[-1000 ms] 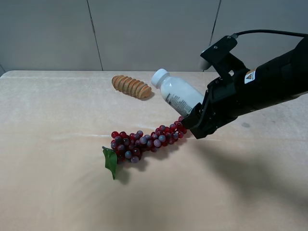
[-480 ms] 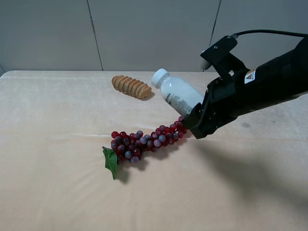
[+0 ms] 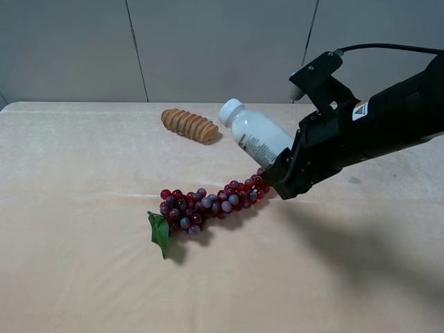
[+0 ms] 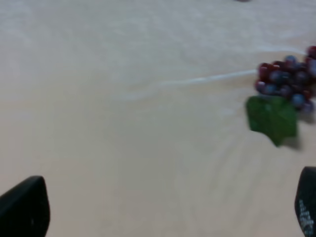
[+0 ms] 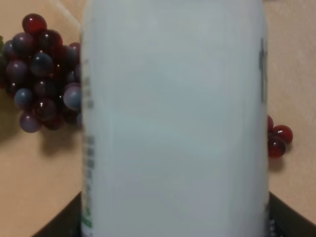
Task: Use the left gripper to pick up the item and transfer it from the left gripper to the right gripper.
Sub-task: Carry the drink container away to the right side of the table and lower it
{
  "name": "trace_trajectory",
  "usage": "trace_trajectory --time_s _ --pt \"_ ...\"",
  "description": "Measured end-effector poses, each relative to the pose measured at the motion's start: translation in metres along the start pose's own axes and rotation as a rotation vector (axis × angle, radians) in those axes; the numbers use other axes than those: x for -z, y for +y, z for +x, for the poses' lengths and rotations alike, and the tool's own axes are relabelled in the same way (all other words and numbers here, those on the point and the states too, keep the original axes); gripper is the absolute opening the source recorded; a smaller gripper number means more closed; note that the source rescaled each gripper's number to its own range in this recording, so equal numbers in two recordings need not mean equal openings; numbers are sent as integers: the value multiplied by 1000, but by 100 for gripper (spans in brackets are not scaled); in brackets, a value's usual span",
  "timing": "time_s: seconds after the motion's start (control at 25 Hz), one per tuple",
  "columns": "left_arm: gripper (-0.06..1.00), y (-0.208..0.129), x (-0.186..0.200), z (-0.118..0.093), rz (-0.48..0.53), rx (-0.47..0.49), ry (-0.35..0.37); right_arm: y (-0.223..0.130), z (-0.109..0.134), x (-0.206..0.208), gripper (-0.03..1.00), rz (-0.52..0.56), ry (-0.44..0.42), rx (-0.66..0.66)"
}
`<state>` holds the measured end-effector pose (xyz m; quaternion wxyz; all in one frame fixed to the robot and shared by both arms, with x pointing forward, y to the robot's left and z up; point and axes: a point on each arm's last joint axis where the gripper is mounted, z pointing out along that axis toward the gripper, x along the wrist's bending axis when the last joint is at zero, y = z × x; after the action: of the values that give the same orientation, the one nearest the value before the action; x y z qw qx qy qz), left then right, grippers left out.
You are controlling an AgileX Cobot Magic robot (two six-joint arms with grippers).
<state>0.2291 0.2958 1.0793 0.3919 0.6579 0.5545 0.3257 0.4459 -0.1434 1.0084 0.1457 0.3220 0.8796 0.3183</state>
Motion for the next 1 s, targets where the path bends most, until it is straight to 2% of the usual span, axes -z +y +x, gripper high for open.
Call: trace_trajectory --time_s 0.12,0.28,0.64,1.0 --pt "99 -13 2 4 -33 -15 50 0 0 0 1 1 1 0" --pt "99 -23 -7 6 11 -14 71 0 0 0 1 1 1 -6" --pt "99 -23 -16 7 -26 5 72 0 0 0 1 1 1 -8" --pt "98 -23 -16 7 -28 7 72 0 0 0 1 3 -1 -74"
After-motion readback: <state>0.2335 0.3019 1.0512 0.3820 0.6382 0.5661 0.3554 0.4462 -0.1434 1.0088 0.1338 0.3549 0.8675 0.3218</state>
